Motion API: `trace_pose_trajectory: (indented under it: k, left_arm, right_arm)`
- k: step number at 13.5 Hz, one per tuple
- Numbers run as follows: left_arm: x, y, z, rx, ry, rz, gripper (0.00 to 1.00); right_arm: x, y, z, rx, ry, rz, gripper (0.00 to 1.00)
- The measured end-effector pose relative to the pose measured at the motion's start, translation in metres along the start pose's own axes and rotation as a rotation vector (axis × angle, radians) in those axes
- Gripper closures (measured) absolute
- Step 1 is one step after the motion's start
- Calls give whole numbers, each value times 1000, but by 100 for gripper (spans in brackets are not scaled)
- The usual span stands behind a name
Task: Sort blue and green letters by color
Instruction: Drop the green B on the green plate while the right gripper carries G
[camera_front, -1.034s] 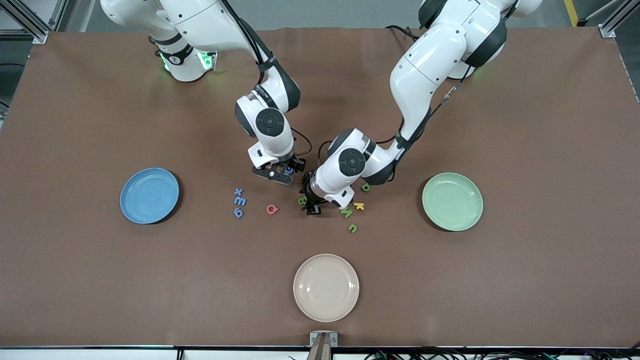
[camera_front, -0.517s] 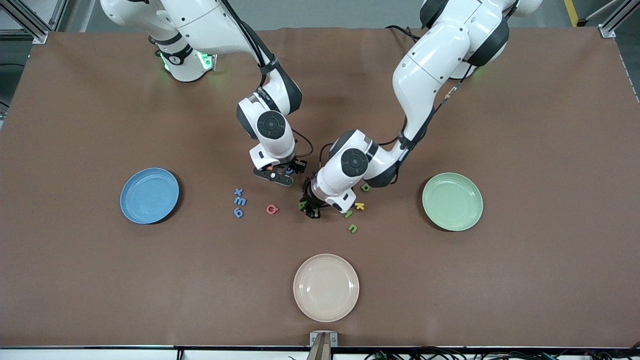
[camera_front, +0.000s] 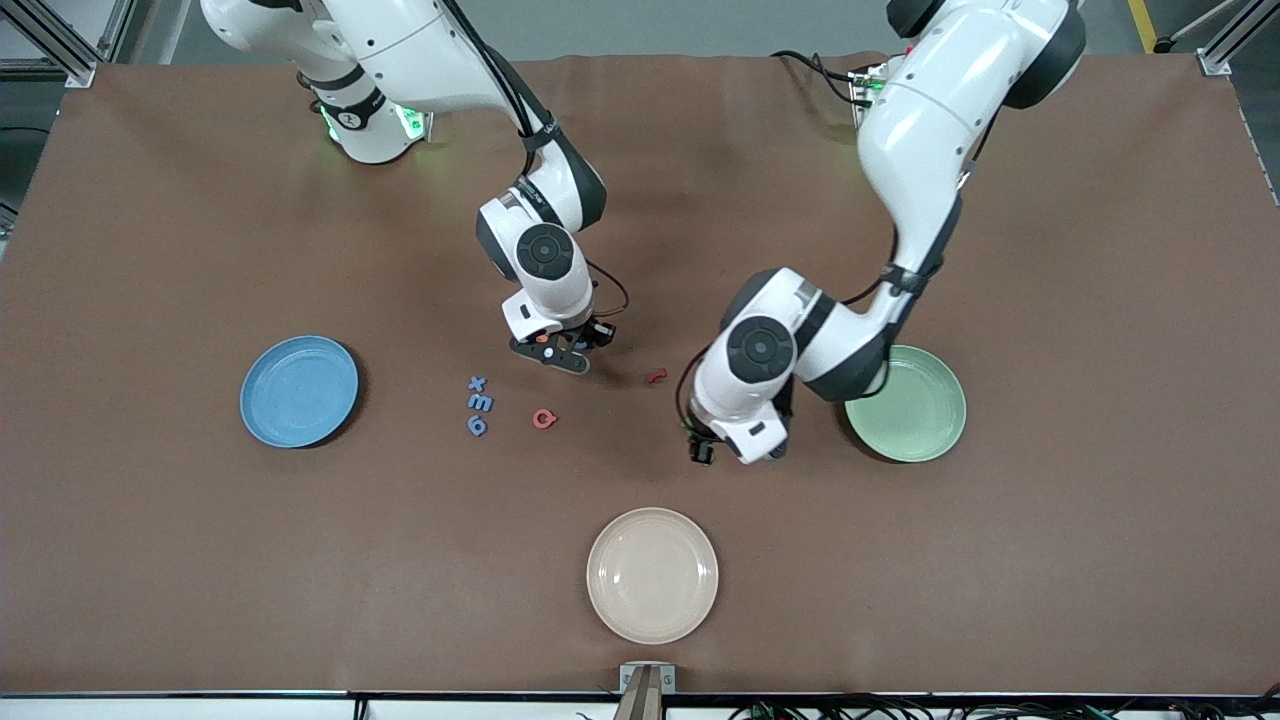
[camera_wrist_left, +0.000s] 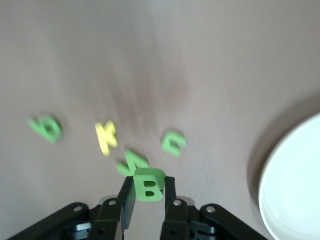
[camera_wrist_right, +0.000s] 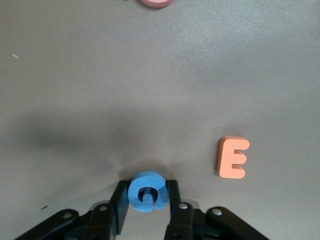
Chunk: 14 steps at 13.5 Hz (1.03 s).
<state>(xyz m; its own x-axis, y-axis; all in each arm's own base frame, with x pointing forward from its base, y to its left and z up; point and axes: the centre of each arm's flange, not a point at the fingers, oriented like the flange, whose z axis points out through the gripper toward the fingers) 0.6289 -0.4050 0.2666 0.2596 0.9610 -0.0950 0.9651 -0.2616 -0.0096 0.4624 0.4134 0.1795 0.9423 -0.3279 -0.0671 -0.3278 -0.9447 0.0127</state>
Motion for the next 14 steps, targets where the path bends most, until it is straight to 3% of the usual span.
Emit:
trace_pose_trajectory:
  k: [4,8,12,14]
  left_arm:
    - [120,-6,-27,93,39,177,72]
    - [232,-35,-7,185,13,301,72]
    - [275,-63,26,265,-29,365,72]
    - [270,-73,37,294,-39,378,55]
  right_arm:
    - [3,1,-1,-1,1,5,66]
    - [7,-1,-44,-21,-28,8,66]
    - [47,48,-146,-25,-89,-74,66]
    - [88,106,-183,-15,-129,-158,66]
